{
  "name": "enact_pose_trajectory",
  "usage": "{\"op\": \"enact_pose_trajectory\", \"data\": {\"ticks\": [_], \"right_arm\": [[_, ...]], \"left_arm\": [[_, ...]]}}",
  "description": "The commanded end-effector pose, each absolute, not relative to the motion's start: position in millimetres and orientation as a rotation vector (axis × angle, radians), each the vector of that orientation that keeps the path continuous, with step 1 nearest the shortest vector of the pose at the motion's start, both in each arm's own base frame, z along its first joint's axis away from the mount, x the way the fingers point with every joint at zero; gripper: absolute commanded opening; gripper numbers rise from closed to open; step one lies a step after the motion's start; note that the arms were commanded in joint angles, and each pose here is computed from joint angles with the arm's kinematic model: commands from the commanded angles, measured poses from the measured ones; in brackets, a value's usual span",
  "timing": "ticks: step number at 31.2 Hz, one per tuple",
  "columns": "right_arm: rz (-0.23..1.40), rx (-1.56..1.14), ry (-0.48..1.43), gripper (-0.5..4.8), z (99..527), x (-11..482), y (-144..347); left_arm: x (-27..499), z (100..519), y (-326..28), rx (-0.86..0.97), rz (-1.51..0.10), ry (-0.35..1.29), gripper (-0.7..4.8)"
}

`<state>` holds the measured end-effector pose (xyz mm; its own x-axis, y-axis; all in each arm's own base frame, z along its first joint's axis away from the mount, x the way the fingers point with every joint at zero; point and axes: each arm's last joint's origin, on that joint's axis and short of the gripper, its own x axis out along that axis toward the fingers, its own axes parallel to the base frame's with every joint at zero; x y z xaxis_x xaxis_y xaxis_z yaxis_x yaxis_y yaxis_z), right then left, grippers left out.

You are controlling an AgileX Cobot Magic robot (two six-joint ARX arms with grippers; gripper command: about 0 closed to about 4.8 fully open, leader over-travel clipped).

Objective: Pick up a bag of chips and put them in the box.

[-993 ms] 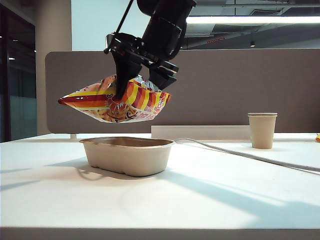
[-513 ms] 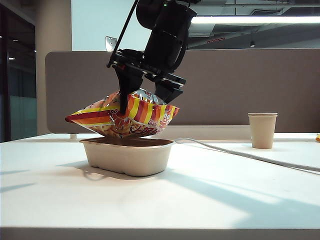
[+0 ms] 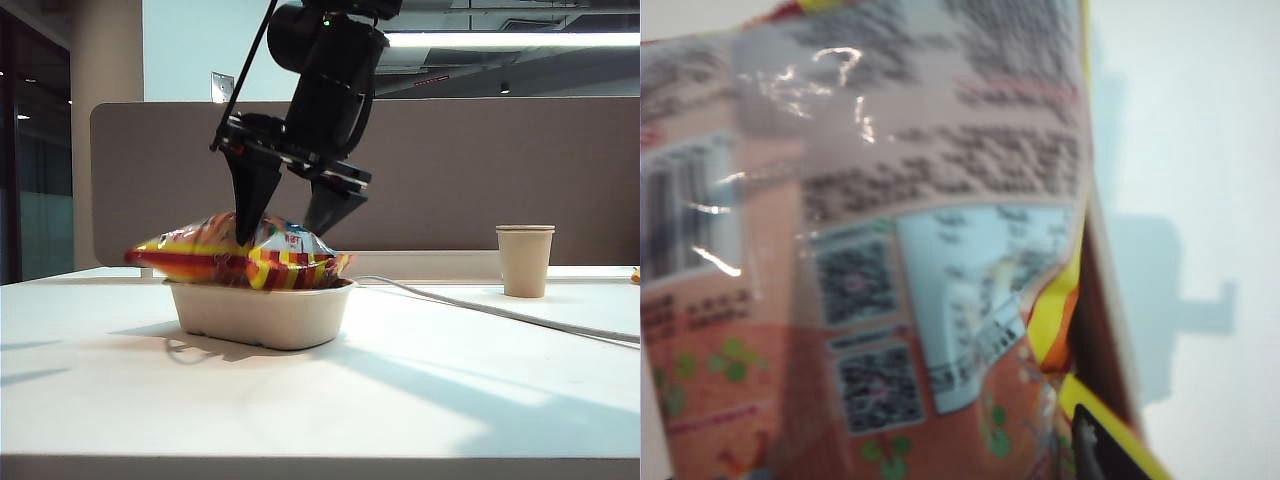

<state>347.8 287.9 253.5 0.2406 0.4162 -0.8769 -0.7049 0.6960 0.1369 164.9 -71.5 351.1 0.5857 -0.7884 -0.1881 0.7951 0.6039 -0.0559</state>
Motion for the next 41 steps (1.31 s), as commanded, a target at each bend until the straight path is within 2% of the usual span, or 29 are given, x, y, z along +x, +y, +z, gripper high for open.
{"op": "enact_pose_trajectory", "data": {"ticks": [1, 3, 7, 9, 13, 20, 22, 31, 36, 41], "right_arm": [[0.788, -0.306, 1.075, 3.78, 252, 346, 288], [0.791, -0.302, 1.062, 4.2, 252, 347, 289], [0.792, -0.293, 1.032, 4.35, 258, 348, 288], [0.794, -0.289, 1.015, 4.75, 264, 347, 287], [0.803, -0.28, 0.964, 4.79, 282, 342, 283], [0.785, -0.283, 0.797, 4.79, 344, 318, 262], [0.795, -0.263, 0.706, 4.79, 379, 300, 247], [0.821, -0.227, 0.399, 4.79, 476, 220, 184], [0.734, -0.246, 0.262, 4.79, 512, 167, 137], [0.649, -0.258, 0.201, 4.79, 528, 117, 93]], "left_arm": [[164, 354, -71, 0.041, -0.932, 0.18, 4.79], [164, 354, -71, 0.041, -0.932, 0.178, 4.79], [164, 354, -71, 0.041, -0.932, 0.178, 4.79], [164, 354, -71, 0.041, -0.932, 0.178, 4.79], [164, 354, -71, 0.041, -0.932, 0.178, 4.79], [159, 356, -70, 0.04, -0.932, 0.173, 4.79], [153, 359, -68, 0.044, -0.931, 0.155, 4.79], [119, 373, -56, 0.053, -0.922, 0.059, 4.79], [96, 378, -48, 0.057, -0.896, 0.013, 4.79], [74, 379, -41, 0.061, -0.894, -0.015, 4.79]]}}
